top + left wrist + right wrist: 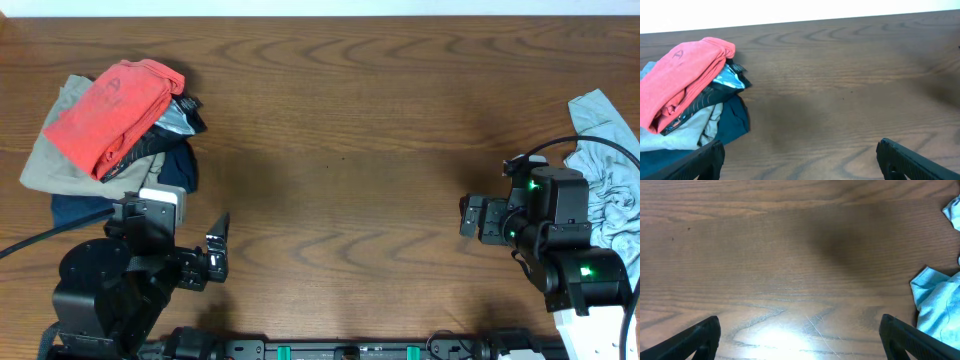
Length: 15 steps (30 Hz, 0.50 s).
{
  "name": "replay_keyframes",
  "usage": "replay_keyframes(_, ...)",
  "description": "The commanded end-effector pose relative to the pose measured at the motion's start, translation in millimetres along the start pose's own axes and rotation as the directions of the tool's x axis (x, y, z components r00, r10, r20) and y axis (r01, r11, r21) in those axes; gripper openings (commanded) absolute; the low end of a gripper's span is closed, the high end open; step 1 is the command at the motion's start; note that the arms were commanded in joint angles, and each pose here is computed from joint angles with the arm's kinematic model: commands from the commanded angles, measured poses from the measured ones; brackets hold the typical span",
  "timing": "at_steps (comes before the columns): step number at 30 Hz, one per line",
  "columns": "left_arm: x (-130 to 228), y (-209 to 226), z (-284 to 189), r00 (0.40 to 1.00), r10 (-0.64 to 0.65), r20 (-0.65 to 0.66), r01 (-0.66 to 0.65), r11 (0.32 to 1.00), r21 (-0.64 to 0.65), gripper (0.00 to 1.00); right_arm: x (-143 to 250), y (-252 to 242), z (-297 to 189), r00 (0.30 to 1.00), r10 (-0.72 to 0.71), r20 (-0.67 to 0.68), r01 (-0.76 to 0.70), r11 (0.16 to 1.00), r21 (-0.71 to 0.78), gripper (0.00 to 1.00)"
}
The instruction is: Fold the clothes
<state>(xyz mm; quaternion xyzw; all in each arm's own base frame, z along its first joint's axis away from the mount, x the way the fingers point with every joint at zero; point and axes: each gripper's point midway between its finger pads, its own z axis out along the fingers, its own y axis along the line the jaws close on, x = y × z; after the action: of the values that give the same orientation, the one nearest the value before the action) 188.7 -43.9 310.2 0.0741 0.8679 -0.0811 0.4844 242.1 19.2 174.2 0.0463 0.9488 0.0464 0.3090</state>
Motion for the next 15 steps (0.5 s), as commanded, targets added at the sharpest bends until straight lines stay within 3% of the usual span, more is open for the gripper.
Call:
replay_keyframes(1, 3, 0, 2, 1.000, 0.015, -0.009, -0.015, 1.000, 0.001, 0.98, 0, -5, 0, 1.000, 0.019, 0.007, -0.019, 1.000, 0.020, 0.99)
replay_keyframes(15, 3, 0, 2, 1.000, 0.015, -0.009, -0.015, 1.000, 0.001, 0.98, 16, -8, -2, 0.998, 0.020, -0.056, -0.018, 0.999, 0.035, 0.99)
